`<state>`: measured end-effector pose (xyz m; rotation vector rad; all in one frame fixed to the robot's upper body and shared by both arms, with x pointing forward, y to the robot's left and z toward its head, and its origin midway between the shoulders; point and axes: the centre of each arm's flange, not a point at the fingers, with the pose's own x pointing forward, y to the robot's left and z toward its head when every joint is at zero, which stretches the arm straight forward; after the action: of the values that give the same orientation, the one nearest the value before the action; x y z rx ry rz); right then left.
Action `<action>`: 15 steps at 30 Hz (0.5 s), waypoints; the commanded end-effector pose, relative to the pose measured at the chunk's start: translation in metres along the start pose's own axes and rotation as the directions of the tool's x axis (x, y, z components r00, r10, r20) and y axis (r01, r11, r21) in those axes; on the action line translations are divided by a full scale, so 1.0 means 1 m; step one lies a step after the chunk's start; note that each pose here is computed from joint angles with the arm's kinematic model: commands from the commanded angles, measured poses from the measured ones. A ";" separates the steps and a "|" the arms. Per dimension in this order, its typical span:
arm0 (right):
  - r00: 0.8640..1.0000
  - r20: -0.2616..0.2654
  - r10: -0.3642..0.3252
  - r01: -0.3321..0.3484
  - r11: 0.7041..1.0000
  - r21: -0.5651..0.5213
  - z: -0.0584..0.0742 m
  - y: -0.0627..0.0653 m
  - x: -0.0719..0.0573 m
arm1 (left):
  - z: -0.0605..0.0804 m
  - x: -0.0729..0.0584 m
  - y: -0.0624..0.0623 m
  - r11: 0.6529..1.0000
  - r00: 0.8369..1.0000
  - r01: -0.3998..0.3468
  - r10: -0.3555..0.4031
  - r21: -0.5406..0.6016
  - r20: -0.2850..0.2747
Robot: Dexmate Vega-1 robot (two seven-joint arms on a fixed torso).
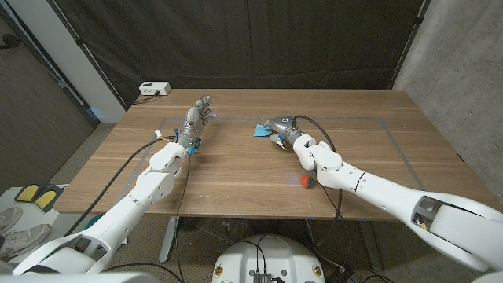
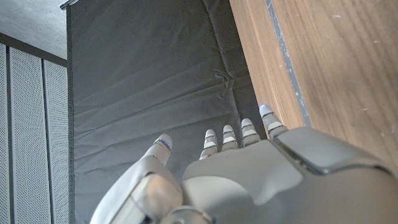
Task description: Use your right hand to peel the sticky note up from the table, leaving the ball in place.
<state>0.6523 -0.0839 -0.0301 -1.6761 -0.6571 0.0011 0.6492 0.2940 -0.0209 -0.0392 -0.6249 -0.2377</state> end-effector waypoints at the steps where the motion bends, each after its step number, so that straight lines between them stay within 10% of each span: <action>1: 0.999 0.021 -0.030 0.031 0.999 -0.040 -0.003 0.013 0.005 | 0.003 -0.002 0.001 1.000 1.000 -0.007 0.007 0.003 0.004; 15: 0.981 0.088 -0.171 0.177 0.982 -0.063 -0.001 0.018 0.010 | 0.001 -0.005 0.002 1.000 1.000 -0.010 0.010 -0.002 -0.002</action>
<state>0.6652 -0.0843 -0.0398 -1.7063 -0.7530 -0.0404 0.6457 0.2961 -0.0205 -0.0400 -0.6281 -0.2294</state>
